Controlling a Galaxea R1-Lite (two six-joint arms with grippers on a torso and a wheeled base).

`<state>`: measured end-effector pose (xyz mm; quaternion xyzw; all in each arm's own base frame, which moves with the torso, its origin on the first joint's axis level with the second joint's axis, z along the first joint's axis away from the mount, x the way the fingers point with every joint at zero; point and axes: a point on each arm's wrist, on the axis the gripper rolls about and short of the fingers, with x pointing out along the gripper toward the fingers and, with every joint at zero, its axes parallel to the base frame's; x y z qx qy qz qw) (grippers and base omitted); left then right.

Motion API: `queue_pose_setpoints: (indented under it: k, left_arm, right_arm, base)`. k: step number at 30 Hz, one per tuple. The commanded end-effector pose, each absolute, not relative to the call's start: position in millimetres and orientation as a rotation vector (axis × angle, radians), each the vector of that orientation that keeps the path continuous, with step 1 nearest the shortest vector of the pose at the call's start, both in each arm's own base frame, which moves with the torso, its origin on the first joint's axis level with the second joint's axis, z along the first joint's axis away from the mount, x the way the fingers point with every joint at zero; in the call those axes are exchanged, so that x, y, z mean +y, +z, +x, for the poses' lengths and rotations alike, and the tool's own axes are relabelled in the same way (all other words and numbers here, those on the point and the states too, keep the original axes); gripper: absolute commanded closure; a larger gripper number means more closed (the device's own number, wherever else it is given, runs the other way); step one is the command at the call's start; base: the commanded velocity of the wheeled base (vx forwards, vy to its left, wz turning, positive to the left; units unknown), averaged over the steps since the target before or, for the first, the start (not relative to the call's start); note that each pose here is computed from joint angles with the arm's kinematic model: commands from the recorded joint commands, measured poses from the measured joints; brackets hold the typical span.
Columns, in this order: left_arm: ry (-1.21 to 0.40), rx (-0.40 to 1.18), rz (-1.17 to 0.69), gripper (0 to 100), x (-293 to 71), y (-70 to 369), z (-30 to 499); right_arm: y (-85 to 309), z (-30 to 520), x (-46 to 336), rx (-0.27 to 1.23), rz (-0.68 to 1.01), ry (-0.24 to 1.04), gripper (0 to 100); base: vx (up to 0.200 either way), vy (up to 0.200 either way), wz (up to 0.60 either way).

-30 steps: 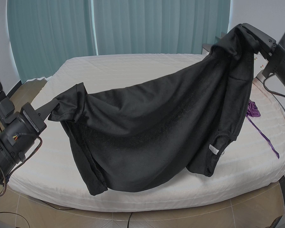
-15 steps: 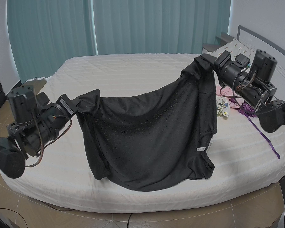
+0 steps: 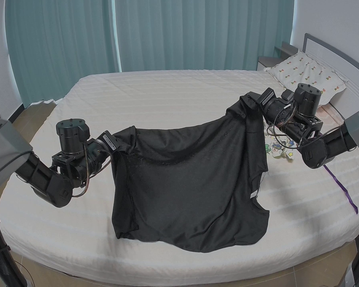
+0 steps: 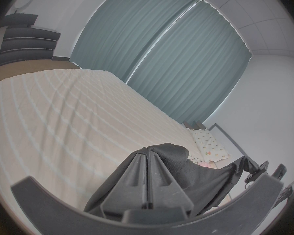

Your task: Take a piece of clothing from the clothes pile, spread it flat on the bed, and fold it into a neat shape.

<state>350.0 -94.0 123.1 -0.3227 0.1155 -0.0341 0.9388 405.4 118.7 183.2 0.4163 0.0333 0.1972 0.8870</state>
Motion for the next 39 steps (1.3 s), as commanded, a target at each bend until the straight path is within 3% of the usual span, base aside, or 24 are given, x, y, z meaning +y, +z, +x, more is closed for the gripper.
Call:
queue_pose_setpoints:
  k: [1,8,14,15,20,25,30,39]
  left_arm:
    - [-0.033,0.312,-0.616,100,-98.2,80.5,376.9]
    - [-0.018,0.345,-0.547,100,-104.2,45.0,402.5]
    - [0.021,0.306,-0.548,100,-102.5,33.6,427.6]
    - [0.025,0.303,-0.549,0,-101.2,31.6,431.2]
    - [0.067,0.285,-0.546,0,-93.9,19.3,444.4]
    - [0.140,0.251,-0.507,0,-77.8,9.3,458.8]
    - [0.170,0.249,-0.503,0,-68.0,4.1,462.5]
    - [0.181,0.308,-0.500,0,-62.7,14.6,431.8]
  right_arm:
    - [147.9,425.8,116.8,0.132,0.860,0.359,100]
    - [105.2,442.8,120.5,0.191,0.855,0.288,100]
    - [81.8,470.3,124.4,0.131,0.857,0.183,100]
    - [77.5,471.8,124.8,0.141,0.855,0.179,0]
    - [55.9,485.1,125.5,0.173,0.846,0.136,0]
    - [49.5,505.1,108.4,0.141,0.842,0.015,0]
    - [28.7,505.1,93.7,0.270,0.789,-0.085,0]
    - [16.8,483.0,77.0,0.382,0.743,-0.131,0]
  base:
    - [0.200,0.000,0.00]
    - [0.029,0.000,0.00]
    - [0.000,0.000,0.00]
    - [0.000,0.000,0.00]
    - [0.000,0.000,0.00]
    - [0.000,0.000,0.00]
    - [0.000,0.000,0.00]
    - [0.000,0.000,0.00]
